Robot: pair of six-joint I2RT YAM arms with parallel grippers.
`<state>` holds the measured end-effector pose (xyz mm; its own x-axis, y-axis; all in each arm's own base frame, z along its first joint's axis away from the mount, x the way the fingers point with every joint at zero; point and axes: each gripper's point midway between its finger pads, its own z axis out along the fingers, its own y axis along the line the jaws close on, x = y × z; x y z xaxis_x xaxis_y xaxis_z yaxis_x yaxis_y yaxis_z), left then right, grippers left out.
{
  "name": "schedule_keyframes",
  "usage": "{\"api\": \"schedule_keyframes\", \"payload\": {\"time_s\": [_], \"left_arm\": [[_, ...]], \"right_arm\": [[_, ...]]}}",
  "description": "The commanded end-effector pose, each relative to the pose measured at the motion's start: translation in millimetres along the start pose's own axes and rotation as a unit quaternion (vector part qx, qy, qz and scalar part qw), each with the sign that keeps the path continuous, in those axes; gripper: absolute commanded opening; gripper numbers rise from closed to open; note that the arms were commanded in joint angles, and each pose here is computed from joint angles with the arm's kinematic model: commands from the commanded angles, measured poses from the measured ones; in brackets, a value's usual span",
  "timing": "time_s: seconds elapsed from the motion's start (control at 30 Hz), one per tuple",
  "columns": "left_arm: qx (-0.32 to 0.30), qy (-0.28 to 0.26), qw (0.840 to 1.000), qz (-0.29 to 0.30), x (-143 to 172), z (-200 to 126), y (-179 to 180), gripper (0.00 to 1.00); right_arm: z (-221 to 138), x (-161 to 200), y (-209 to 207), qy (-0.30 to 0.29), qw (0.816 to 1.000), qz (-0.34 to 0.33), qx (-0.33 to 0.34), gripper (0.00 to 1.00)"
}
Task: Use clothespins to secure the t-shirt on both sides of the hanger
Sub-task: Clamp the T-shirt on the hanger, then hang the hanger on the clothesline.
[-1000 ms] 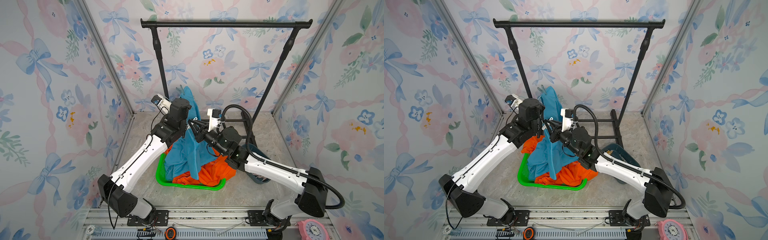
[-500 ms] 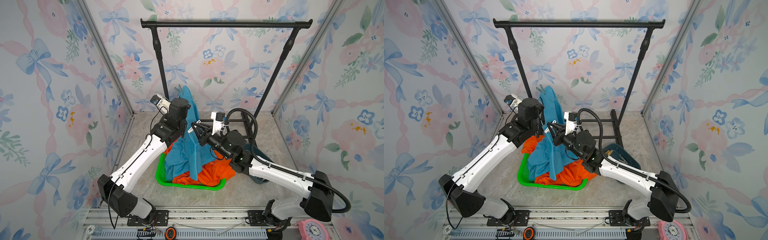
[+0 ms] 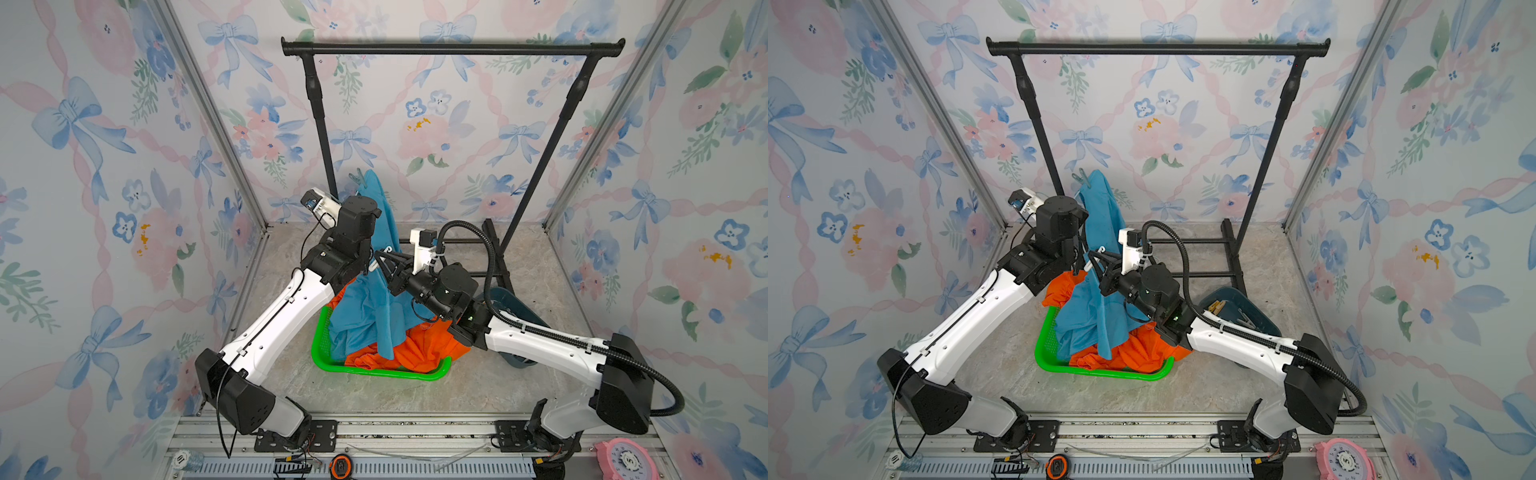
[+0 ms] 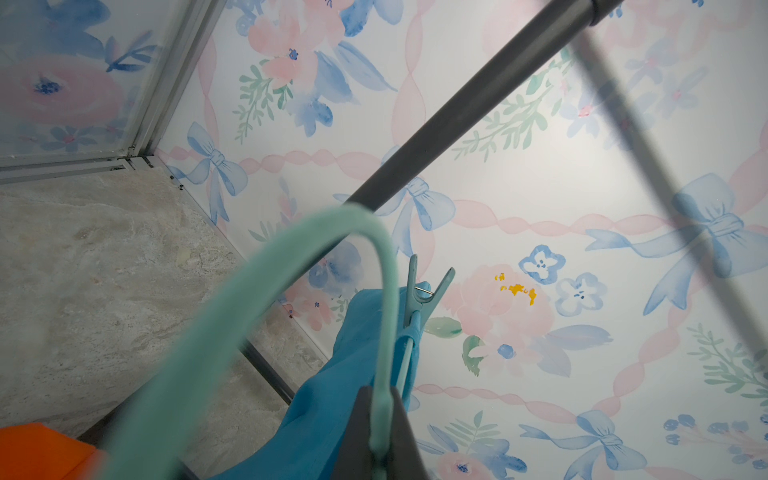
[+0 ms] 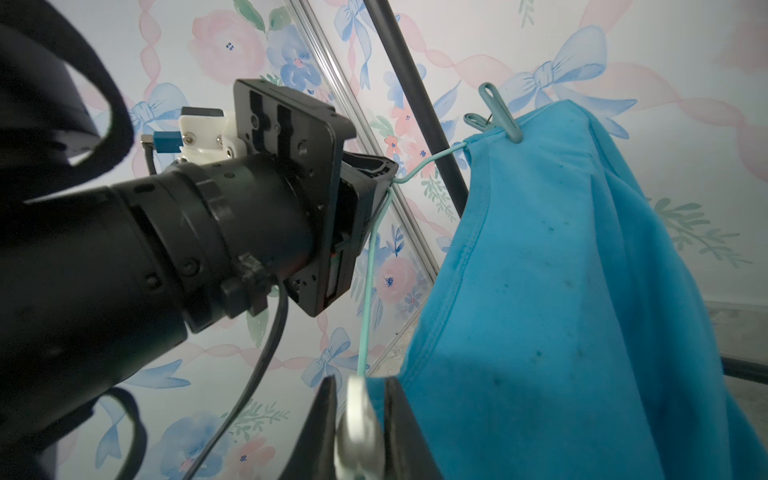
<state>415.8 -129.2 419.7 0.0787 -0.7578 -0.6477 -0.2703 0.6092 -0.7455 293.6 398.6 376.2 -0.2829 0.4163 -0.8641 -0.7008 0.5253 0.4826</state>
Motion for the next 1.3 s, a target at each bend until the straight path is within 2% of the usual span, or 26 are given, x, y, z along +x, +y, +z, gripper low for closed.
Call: {"api": "schedule_keyframes", "payload": {"time_s": [0.0,0.17,0.23,0.27,0.37,0.4,0.47,0.67,0.8,0.9,1.0,1.13,1.27], "left_arm": [[0.006,-0.017,1.000,-0.023,-17.3,-4.1,-7.9,0.00],[0.003,-0.017,1.000,-0.023,-16.3,-4.1,-5.8,0.00],[0.002,-0.017,1.000,-0.023,-15.9,-3.6,-5.3,0.00],[0.003,-0.017,1.000,-0.023,-15.9,-3.9,-5.6,0.00],[0.001,-0.019,1.000,-0.020,-18.1,-4.1,-3.5,0.00],[0.001,-0.018,1.000,-0.020,-18.3,-4.0,-2.9,0.00],[-0.001,-0.019,1.000,-0.020,-19.2,-3.2,-0.4,0.00],[0.001,-0.017,1.000,-0.001,-25.3,0.1,0.7,0.00],[0.020,0.001,0.999,0.040,-26.4,6.7,-3.8,0.00],[0.057,0.033,0.994,0.083,-21.3,8.8,-13.6,0.00],[0.101,0.059,0.985,0.126,-16.6,0.5,-26.9,0.00],[0.150,0.084,0.972,0.162,-14.7,-22.4,-29.1,0.00],[0.238,0.103,0.942,0.214,-19.4,-61.6,-39.8,0.00]], "right_arm": [[3.4,2.3,8.1,-0.021,1.000,-0.017,-0.001,0.05],[4.2,9.9,15.3,-0.036,0.999,-0.019,-0.007,0.05],[3.8,11.3,17.6,-0.035,0.999,-0.018,-0.012,0.10],[3.4,11.8,19.1,-0.033,0.999,-0.018,-0.016,0.18],[-0.8,9.6,24.2,-0.031,0.999,-0.014,-0.038,0.53],[-2.0,8.5,23.4,-0.032,0.998,-0.011,-0.044,0.60],[-6.0,3.8,22.8,-0.033,0.997,0.005,-0.064,0.72],[-29.1,-14.2,29.4,-0.037,0.991,0.022,-0.126,0.94],[-54.9,-41.2,34.2,-0.051,0.985,0.019,-0.162,1.00],[-71.5,-64.2,23.2,-0.052,0.986,0.009,-0.161,0.99],[-75.5,-81.7,-3.0,-0.021,0.989,-0.003,-0.145,0.99],[-71.2,-107.1,-27.0,0.035,0.985,-0.030,-0.166,0.98],[-64.9,-118.7,-30.4,0.100,0.970,-0.085,-0.203,0.97]]}}
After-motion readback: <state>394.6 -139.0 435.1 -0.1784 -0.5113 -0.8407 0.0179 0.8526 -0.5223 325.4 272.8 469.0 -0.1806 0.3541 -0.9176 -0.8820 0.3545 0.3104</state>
